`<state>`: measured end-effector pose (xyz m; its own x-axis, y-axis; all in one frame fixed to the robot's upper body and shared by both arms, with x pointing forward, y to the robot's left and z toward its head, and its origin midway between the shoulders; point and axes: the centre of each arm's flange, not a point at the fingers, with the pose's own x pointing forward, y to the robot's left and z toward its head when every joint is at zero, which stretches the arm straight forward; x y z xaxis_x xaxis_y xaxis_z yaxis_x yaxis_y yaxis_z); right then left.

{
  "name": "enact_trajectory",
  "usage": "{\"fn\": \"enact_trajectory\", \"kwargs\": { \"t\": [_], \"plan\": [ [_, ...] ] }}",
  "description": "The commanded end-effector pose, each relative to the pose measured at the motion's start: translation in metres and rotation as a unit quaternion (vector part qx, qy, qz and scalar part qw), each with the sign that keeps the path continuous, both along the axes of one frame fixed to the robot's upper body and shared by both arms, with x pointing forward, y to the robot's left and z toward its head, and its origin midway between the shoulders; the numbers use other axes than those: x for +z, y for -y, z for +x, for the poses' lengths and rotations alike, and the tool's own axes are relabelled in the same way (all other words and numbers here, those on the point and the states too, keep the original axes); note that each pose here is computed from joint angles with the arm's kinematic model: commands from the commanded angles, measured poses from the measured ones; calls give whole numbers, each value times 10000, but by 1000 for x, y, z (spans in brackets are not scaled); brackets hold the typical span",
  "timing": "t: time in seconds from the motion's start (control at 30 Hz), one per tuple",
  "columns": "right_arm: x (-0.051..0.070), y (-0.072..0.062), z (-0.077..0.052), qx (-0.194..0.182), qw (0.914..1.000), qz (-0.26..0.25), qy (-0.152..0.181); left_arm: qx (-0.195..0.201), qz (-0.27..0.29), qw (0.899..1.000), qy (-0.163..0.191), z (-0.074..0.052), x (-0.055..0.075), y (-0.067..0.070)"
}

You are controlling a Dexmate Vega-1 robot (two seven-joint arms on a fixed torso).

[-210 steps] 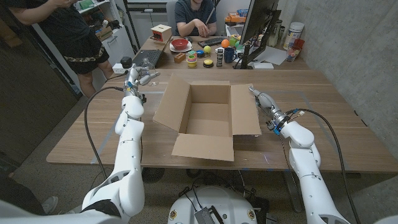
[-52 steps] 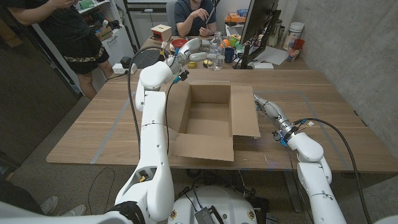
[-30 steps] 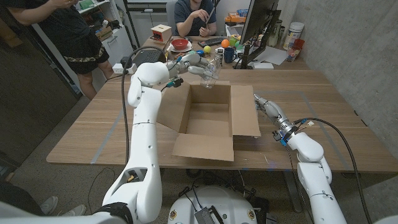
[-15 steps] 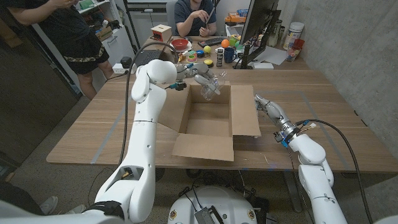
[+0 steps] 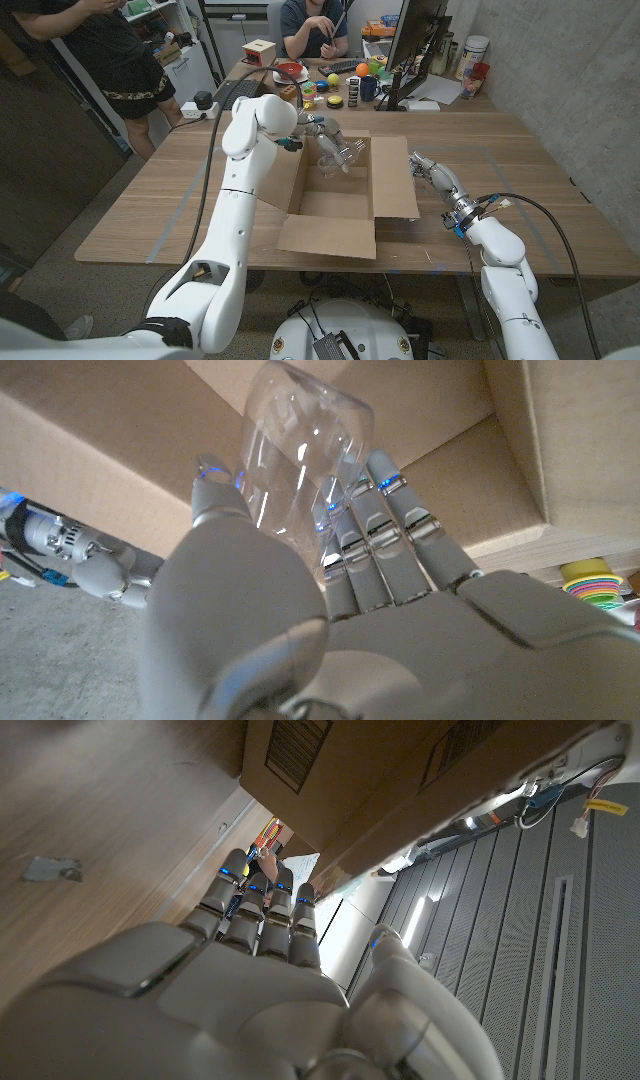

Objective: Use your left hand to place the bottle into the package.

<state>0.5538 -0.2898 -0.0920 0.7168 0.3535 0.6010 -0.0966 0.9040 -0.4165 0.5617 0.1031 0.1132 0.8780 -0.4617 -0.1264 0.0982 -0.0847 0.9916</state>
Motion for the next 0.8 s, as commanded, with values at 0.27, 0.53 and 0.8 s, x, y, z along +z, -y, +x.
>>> {"fn": "enact_trajectory", "kwargs": {
  "t": [0.27,0.53,0.8],
  "plan": [
    [-4,2,-2,-17,10000,76,8,566,1023,9930,-196,18,-21,8],
    [-4,2,-2,2,10000,67,9,704,1546,9855,-11,16,-29,17],
    [-5,2,-1,-9,10000,73,9,745,1703,9825,74,18,-33,19]
  ]
}}
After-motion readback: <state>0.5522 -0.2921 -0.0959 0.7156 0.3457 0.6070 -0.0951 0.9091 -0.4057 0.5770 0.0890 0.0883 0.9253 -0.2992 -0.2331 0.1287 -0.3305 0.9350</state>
